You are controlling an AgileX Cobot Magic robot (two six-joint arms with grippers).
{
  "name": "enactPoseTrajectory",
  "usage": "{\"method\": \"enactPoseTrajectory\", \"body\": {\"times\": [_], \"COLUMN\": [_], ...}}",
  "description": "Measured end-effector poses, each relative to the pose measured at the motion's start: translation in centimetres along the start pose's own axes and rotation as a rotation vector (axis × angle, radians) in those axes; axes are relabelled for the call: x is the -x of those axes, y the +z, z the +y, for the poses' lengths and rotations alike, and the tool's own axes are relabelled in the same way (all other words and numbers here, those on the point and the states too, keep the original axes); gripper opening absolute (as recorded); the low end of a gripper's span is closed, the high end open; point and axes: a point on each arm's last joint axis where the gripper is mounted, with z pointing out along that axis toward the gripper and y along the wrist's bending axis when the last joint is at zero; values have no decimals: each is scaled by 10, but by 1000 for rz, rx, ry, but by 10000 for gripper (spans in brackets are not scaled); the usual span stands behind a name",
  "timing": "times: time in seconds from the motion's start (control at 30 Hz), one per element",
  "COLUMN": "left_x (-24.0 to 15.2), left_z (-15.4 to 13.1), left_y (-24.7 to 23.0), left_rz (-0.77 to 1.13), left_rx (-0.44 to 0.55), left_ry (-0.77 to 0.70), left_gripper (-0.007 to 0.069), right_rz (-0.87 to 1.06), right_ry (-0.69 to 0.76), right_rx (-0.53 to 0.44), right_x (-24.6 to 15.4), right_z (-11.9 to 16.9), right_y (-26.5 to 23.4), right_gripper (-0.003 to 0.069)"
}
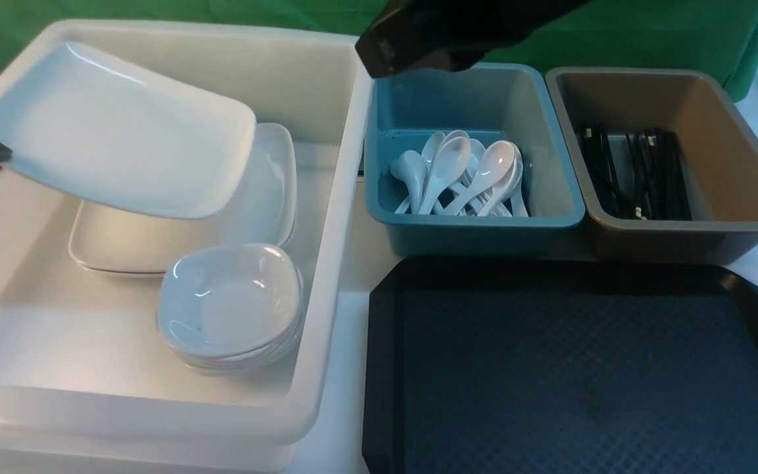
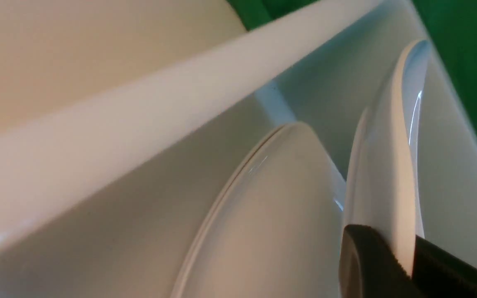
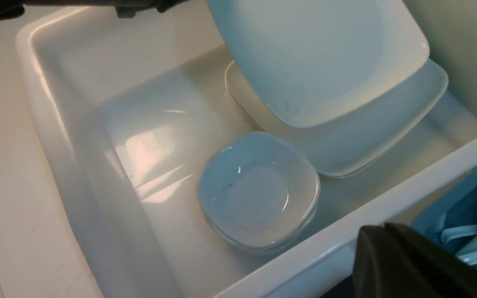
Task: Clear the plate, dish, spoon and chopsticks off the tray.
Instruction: Use the left arm to put the plate into the large storage box on the left
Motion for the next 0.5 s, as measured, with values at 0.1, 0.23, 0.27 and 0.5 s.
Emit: {"method": "enactPoseTrajectory", "body": {"times": [0.1, 0.23, 0.27, 0.5], "left_x": [-11, -18, -18, -22], "left_z": [2, 9, 10, 15], "left_y": [12, 25, 27, 34], "left_rz": [40, 64, 64, 87], "left_rx": [17, 52, 56, 70], "left_ry": [-1, -33, -35, -27], "left_gripper": [29, 29, 29, 33], "right_rz": [-2, -3, -3, -12], "right_ry": [-1, -1, -1, 6], "right_rx": [0, 0, 0, 11], "right_x": [1, 1, 1, 1], "right_z": [0, 0, 0, 1], "right_y": [-1, -1, -1, -1], "right_gripper": [24, 24, 24, 24]}}
